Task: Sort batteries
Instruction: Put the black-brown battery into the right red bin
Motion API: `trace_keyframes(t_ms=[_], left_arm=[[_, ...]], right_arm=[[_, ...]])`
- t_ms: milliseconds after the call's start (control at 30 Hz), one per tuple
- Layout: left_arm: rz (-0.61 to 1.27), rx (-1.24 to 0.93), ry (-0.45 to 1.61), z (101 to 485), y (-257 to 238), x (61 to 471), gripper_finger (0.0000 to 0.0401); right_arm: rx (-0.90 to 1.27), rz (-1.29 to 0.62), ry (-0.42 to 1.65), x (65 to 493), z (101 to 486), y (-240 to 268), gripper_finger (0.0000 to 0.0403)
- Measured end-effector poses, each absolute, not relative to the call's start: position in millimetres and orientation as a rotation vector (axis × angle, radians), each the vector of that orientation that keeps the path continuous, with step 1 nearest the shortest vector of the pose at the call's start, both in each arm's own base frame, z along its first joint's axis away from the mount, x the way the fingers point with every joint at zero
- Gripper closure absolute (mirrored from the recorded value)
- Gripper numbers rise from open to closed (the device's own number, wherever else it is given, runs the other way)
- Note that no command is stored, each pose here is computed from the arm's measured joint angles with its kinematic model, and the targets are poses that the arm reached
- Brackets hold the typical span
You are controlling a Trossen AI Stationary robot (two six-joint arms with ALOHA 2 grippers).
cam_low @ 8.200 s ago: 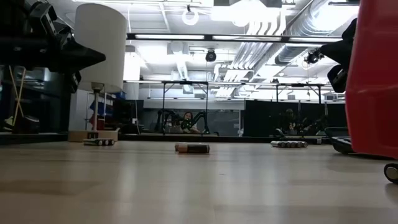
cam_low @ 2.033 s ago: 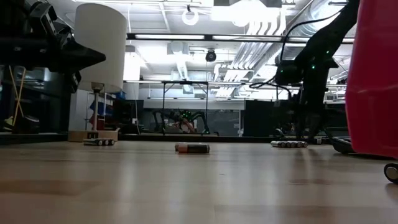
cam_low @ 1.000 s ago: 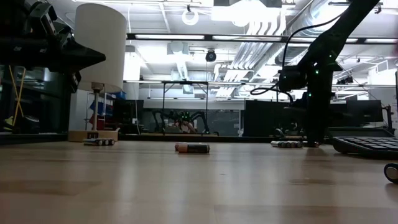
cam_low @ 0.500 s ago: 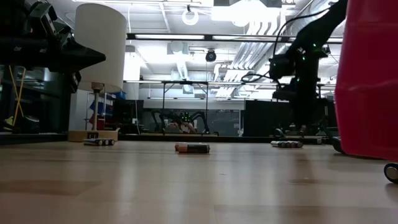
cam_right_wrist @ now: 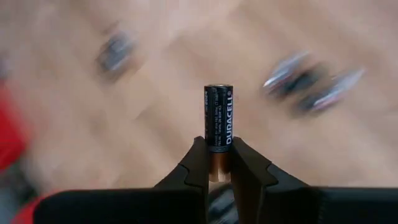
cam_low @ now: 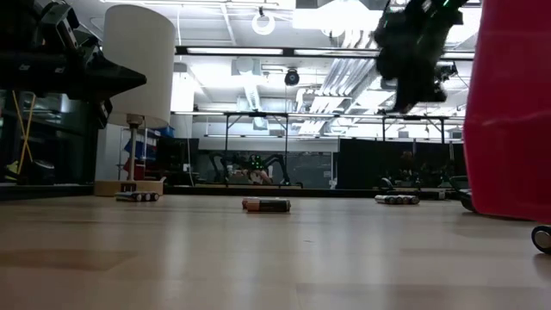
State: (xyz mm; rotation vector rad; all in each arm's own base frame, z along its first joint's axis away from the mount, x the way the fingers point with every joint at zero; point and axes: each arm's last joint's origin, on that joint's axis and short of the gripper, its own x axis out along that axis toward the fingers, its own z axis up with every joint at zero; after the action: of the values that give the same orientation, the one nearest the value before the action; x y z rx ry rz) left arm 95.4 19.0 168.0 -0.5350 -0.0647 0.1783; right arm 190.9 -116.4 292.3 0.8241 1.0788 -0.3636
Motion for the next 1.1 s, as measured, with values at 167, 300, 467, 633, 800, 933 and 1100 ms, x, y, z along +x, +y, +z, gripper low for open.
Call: trace_keyframes(t_ms=[167, 300, 467, 633, 800, 933, 1100], left_arm=[[0.178, -0.535, -0.064, 168.0, 19.0, 95.4, 0.0401], [0.178, -0.535, -0.064, 168.0, 19.0, 95.4, 0.0401], [0.178, -0.535, -0.064, 168.0, 19.0, 95.4, 0.0401], [0.178, -0.535, -0.064, 168.0, 19.0, 95.4, 0.0401], [0.178, -0.535, -0.064, 168.0, 19.0, 95.4, 0.0401], [0.178, -0.535, -0.064, 168.0, 19.0, 95.4, 0.0401], [0.178, -0.535, -0.064, 167.9, 19.0, 95.4, 0.0401]], right_arm=[[0.942, -0.096, 1.134, 185.8, 294.0, -18.2, 0.0371], [1.079, 0.064, 1.095, 188.3, 295.5, 53.7, 0.0371], [1.129, 0.186, 1.139, 197.0, 287.5, 121.7, 0.0371], [0.946, 0.403, 1.311, 207.9, 263.6, 172.1, 0.0371], [0.739, 0.558, 1.407, 215.9, 234.3, 202.1, 0.0371], [0.642, 0.593, 1.450, 216.6, 214.4, 215.8, 0.0371], [0.631, 0.611, 1.463, 221.1, 197.0, 229.5, 0.0353]])
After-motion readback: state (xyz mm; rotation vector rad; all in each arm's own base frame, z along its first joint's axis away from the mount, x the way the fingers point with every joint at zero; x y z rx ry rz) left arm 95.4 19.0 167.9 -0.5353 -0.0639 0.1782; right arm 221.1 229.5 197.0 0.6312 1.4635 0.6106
